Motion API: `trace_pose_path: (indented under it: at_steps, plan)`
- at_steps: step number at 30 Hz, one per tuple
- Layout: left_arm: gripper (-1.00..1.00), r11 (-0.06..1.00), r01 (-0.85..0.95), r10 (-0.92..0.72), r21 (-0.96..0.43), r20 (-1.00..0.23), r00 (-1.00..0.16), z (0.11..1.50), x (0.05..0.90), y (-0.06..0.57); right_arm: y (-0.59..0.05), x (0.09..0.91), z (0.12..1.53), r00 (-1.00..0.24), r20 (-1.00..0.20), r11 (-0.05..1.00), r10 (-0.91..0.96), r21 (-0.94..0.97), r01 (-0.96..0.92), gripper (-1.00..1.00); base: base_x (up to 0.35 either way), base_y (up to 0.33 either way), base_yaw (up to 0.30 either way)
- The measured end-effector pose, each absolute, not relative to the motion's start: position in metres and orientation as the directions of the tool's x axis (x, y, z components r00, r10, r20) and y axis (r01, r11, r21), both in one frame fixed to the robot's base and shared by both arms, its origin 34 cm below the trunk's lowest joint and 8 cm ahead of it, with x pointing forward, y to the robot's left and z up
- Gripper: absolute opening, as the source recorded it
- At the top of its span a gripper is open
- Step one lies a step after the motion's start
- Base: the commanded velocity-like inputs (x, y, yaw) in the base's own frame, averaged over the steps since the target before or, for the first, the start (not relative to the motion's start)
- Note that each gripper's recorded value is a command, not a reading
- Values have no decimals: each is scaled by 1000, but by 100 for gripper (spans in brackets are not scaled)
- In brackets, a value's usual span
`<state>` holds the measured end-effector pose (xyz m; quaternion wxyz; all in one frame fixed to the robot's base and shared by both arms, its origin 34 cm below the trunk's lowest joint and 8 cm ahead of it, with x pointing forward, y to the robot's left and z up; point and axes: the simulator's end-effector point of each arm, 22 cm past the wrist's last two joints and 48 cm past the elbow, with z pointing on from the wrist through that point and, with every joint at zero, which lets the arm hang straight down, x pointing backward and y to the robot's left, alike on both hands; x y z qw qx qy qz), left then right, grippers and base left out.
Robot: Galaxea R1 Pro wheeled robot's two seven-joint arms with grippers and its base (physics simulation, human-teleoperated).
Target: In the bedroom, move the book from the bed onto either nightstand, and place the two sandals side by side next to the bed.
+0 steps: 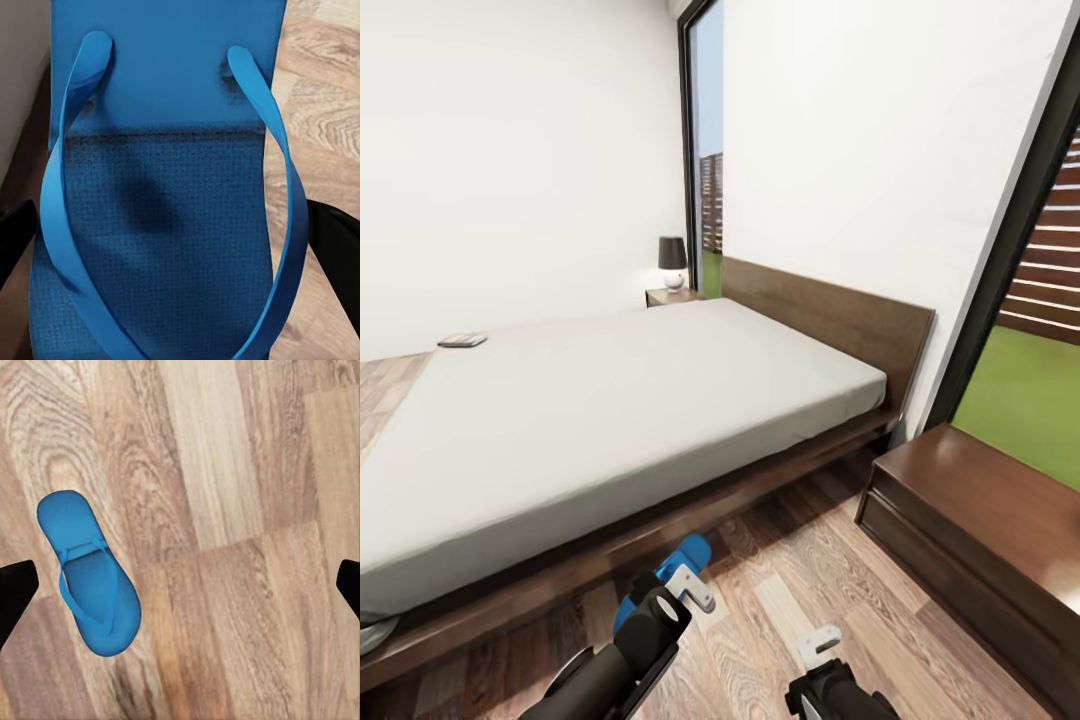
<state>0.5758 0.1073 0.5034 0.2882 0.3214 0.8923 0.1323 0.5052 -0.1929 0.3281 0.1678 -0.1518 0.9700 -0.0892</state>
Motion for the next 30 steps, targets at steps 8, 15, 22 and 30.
trace_pose_path:
  at_steps: [8,15,22,30]
  plan:
    - [-100,757,497,651,424,-427,-627,486,572,108,-186,503,312,-877,-300,919,-376,-241,-311,100,0,0,0]
    - [-100,755,499,653,425,-418,-632,467,567,110,-180,503,299,-849,-307,896,-430,-262,-359,100,0,0,0]
    - [-100,753,498,654,429,-410,-635,448,562,112,-177,500,284,-843,-311,892,-439,-264,-367,100,0,0,0]
    - [-100,753,498,654,430,-410,-636,430,557,113,-168,495,267,-840,-315,892,-441,-255,-373,100,0,0,0]
